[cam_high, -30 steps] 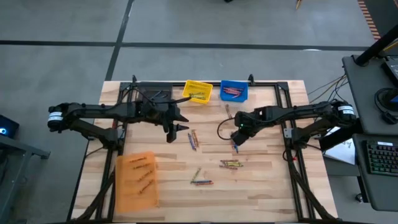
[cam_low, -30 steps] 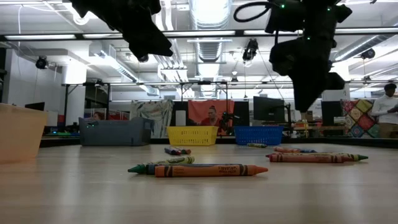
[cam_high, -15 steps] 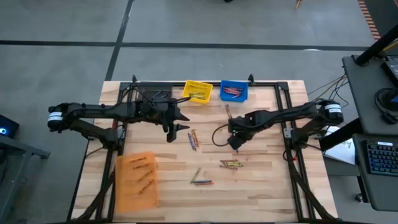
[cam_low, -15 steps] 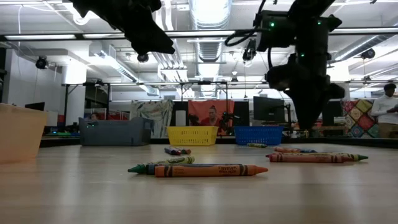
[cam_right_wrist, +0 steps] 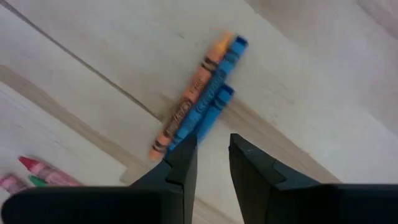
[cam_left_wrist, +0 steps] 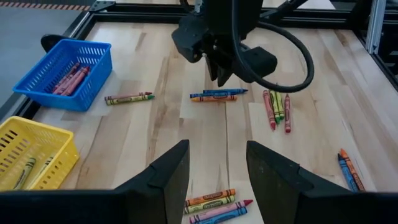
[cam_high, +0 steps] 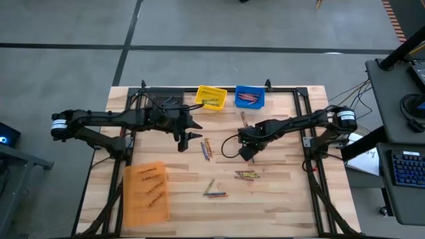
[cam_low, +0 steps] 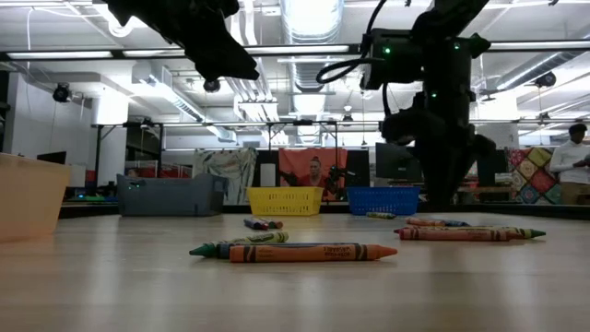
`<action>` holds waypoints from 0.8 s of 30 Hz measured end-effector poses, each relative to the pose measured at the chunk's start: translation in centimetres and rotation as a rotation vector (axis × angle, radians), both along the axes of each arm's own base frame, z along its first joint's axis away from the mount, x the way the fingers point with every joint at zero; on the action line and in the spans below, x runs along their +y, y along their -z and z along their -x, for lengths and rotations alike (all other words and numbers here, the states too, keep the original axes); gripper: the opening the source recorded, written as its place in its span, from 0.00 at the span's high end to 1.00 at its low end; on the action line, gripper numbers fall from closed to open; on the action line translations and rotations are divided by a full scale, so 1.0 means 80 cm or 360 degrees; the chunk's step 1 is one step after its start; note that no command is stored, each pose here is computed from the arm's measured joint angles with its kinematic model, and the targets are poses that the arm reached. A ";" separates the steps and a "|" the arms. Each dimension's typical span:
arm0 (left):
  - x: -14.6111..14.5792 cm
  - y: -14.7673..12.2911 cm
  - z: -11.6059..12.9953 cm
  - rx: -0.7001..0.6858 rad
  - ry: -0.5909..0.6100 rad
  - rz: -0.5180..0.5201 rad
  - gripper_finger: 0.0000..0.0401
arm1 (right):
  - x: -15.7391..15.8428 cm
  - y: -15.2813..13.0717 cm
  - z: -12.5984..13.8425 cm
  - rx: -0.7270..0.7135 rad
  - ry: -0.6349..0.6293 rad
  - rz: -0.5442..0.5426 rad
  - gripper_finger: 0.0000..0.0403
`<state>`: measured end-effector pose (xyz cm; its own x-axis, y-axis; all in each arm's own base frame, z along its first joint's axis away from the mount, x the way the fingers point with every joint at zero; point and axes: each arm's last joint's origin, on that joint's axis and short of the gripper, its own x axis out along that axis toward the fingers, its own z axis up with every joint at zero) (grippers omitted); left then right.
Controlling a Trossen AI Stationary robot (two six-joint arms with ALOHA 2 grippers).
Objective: Sort crayons
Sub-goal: Put the blue crayon into the black bin
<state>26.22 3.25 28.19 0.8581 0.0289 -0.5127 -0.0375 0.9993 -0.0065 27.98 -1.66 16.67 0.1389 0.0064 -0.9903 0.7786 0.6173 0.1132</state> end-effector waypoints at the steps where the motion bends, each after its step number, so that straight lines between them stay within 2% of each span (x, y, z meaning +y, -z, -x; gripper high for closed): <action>1: 0.000 0.000 0.000 0.0000 0.0000 0.0000 0.65 | 0.000 0.000 -0.002 0.0003 0.0001 0.0016 0.79; 24: 0.000 -0.001 0.000 -0.0007 0.0000 -0.0001 0.65 | -0.003 0.026 -0.011 0.0106 -0.0030 0.0066 0.79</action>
<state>26.23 3.25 28.23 0.8603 0.0292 -0.5090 -0.0375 0.9993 -0.0061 28.86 -1.89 14.56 0.0732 -0.0327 -0.9968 0.7719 0.6347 0.0359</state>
